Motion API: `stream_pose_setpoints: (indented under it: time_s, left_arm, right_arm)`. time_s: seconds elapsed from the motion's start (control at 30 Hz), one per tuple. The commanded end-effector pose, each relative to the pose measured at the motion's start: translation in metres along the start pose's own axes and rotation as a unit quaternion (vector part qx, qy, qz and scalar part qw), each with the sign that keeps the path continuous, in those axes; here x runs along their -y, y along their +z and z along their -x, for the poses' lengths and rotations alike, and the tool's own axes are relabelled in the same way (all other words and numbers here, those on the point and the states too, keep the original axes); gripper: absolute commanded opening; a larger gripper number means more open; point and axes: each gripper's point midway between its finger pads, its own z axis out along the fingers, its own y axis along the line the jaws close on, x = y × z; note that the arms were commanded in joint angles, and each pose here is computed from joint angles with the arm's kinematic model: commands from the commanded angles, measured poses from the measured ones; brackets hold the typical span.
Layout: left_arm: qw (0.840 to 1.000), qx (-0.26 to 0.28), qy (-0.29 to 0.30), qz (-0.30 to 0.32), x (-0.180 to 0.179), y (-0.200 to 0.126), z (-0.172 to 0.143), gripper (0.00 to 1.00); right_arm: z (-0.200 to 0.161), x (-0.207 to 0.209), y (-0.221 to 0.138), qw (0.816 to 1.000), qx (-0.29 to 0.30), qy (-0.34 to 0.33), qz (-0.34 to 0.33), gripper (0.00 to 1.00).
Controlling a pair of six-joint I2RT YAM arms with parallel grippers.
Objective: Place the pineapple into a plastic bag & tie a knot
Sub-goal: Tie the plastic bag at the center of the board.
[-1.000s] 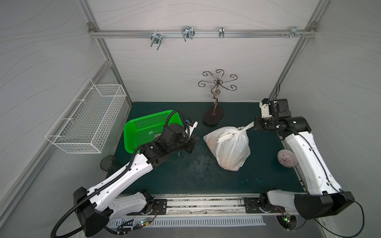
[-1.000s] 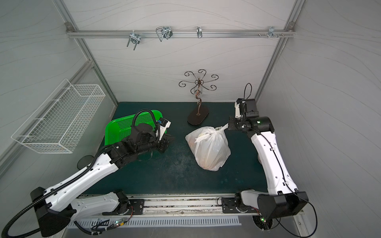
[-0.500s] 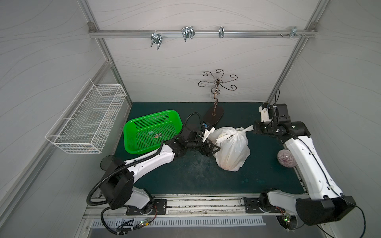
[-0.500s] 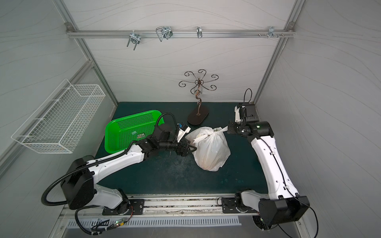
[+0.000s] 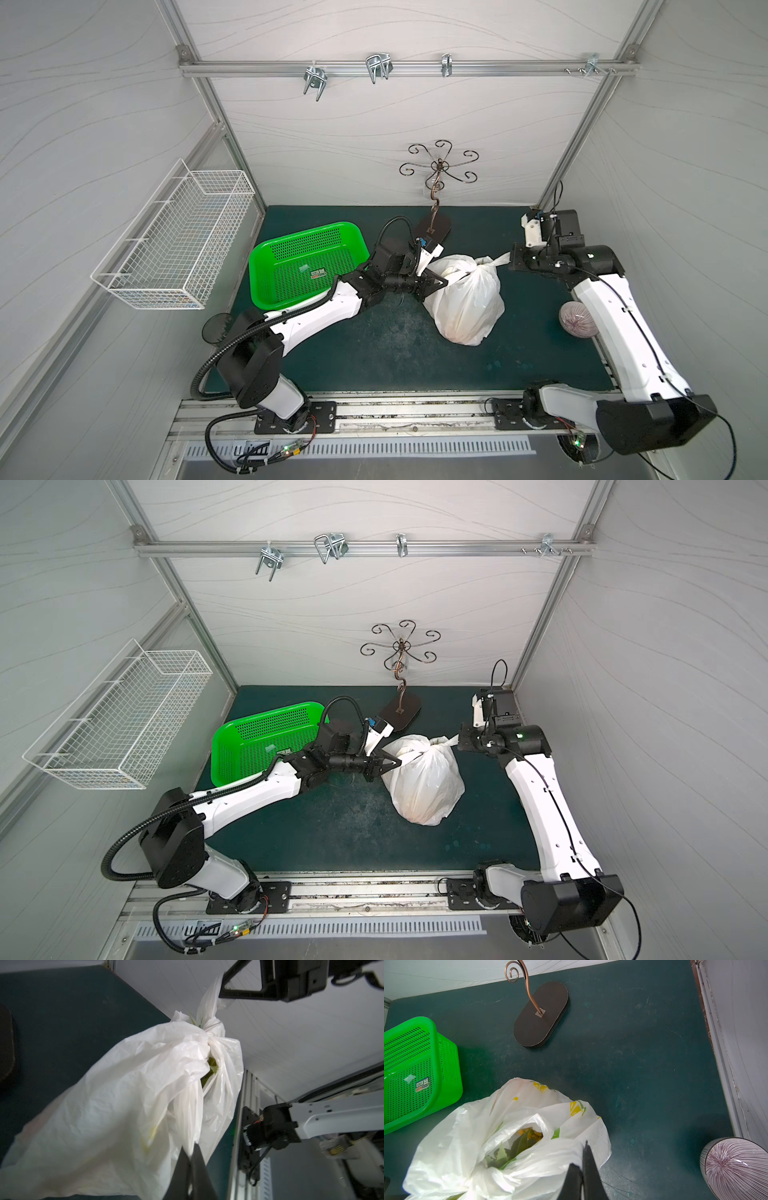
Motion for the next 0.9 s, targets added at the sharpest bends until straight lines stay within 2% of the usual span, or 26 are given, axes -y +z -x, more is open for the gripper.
stream_pose_setpoints:
  time_s: [0.0, 0.13, 0.2, 0.3, 0.37, 0.57, 0.73, 0.8, 0.87]
  left_arm:
    - [1.000, 0.014, 0.023, -0.012, 0.011, 0.000, 0.017, 0.00]
    - [0.997, 0.037, 0.041, 0.058, 0.000, -0.017, 0.032, 0.00]
    - [0.988, 0.065, 0.046, 0.131, -0.016, -0.034, 0.044, 0.00]
    - [0.967, 0.092, 0.048, 0.231, -0.039, -0.066, 0.062, 0.00]
    - [0.958, 0.100, 0.038, 0.267, -0.050, -0.083, 0.070, 0.00]
    - [0.941, 0.086, 0.049, 0.324, -0.067, -0.106, 0.073, 0.00]
    - [0.927, 0.099, 0.060, 0.356, -0.068, -0.128, 0.080, 0.00]
    - [0.929, 0.079, 0.052, 0.358, -0.076, -0.127, 0.066, 0.00]
    - [0.934, 0.052, 0.015, 0.354, -0.092, -0.120, 0.036, 0.00]
  right_arm:
    - [0.004, -0.005, -0.005, 1.000, 0.012, 0.001, 0.010, 0.00]
    - [0.008, -0.002, -0.008, 1.000, 0.019, -0.004, 0.003, 0.00]
    - [0.012, 0.002, -0.011, 1.000, 0.025, -0.008, -0.008, 0.00]
    - [0.020, 0.011, -0.016, 0.999, 0.038, -0.003, -0.018, 0.00]
    - [0.027, 0.010, -0.019, 0.999, 0.045, -0.005, -0.017, 0.00]
    - [0.048, 0.002, -0.019, 0.998, 0.059, -0.003, -0.003, 0.00]
    - [0.052, -0.003, -0.019, 0.998, 0.061, -0.009, 0.001, 0.00]
    - [0.046, -0.005, -0.012, 0.999, 0.052, -0.012, 0.005, 0.00]
    - [0.036, -0.002, -0.003, 0.999, 0.039, -0.013, -0.001, 0.00]
